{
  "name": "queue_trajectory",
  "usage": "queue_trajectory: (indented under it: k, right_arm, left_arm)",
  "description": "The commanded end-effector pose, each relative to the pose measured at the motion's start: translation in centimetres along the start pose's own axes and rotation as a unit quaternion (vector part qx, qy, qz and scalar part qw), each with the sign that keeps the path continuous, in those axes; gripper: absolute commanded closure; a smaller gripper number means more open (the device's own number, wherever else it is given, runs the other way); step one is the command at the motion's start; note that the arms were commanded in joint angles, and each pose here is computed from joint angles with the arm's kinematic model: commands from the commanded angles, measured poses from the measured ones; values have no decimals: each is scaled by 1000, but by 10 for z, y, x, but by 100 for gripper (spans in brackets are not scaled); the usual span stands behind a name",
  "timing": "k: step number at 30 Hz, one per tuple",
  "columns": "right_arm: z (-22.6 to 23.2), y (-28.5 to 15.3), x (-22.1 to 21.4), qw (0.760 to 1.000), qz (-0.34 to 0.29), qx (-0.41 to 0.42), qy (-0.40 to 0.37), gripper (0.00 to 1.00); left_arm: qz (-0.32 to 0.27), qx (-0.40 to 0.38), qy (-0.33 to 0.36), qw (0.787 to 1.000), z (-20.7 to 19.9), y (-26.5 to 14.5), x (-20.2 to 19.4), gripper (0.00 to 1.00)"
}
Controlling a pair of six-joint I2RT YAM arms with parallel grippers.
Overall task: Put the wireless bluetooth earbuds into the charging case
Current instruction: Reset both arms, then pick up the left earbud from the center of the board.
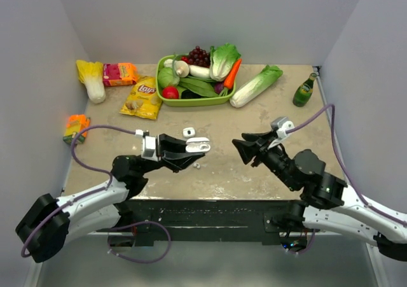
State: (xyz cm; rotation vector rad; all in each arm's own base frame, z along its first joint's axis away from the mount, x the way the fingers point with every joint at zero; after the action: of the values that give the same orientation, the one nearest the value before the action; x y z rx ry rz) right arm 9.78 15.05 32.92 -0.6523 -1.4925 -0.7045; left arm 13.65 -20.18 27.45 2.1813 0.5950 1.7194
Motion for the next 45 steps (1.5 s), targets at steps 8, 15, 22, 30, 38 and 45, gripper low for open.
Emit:
queue_trajectory:
  k: [8,15,22,30,38,45]
  right_arm:
    - [58,64,-119,975,201,83,42,68]
    - [68,96,-174,959,274,72,8,67]
    - [64,123,-203,951,301,70,19,59]
    - [71,137,-217,946,309,95,17,90]
    - [64,140,-232,939,337,74,13,100]
    - [50,142,-240,937,346,52,14,100]
  left_arm:
    - [-78,64,13,995,-27,-50,4,100]
    - [-90,79,24,992,-35,-66,5,100]
    - [-92,69,5,993,-37,-70,-2,100]
    - [-90,69,-3,994,-36,-72,-6,100]
    - [-83,68,-3,994,-35,-70,-7,100]
    - [-75,63,-10,995,-34,-71,-12,100]
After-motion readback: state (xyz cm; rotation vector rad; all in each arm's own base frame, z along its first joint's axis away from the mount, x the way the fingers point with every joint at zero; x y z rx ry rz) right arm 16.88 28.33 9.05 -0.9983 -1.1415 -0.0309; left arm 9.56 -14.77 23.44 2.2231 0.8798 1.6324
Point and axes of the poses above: each gripper's point midway between its finger pads, its own y axis out along the fingers, its own z axis along the line the jaws close on, x = y × z, the point moved 10 cm from there along -y, back along the fingers, and after that the axes turned 13 degrees about -y, right-handed, at the moved point
